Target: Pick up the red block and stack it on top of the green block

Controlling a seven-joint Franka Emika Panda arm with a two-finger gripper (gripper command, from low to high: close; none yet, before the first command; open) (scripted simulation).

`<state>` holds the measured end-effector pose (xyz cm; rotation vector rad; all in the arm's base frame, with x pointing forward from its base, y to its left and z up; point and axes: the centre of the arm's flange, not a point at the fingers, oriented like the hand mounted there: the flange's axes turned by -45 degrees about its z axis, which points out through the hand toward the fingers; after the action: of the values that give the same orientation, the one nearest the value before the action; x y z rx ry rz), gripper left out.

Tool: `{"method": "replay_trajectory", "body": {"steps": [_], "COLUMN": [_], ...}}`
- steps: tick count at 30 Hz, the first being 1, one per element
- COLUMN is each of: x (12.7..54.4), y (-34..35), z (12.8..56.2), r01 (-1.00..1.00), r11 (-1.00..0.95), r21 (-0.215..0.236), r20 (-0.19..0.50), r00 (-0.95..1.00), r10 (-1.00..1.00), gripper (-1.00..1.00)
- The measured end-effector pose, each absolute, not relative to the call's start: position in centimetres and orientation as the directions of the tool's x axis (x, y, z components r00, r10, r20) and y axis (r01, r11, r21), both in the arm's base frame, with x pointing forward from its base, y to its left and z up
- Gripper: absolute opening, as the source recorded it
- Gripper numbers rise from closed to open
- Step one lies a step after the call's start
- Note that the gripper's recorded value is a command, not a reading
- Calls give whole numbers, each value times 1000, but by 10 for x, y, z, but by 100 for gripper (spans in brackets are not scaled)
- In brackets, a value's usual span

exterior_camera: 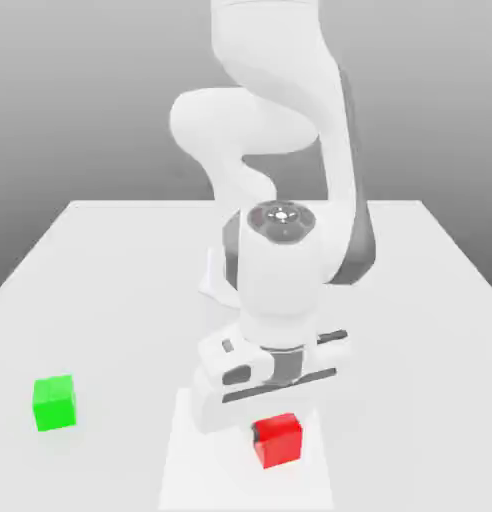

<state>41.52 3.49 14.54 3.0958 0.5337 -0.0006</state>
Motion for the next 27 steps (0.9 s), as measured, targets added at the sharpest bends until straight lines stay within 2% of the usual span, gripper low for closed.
{"method": "replay_trajectory", "body": {"steps": [7, 12, 17, 27], "x": [416, 418, 407, 345], "y": [31, -43, -119, -259], "z": [203, 218, 227, 245], "r01": [319, 49, -246, -743], "r11": [-948, -999, -969, -669], "r21": [0, 0, 0, -1], "r20": [-1, 0, 0, 0], "r00": [948, 999, 969, 669], "r10": [319, 49, -246, -743], "gripper": [-100, -100, -100, -100]}}
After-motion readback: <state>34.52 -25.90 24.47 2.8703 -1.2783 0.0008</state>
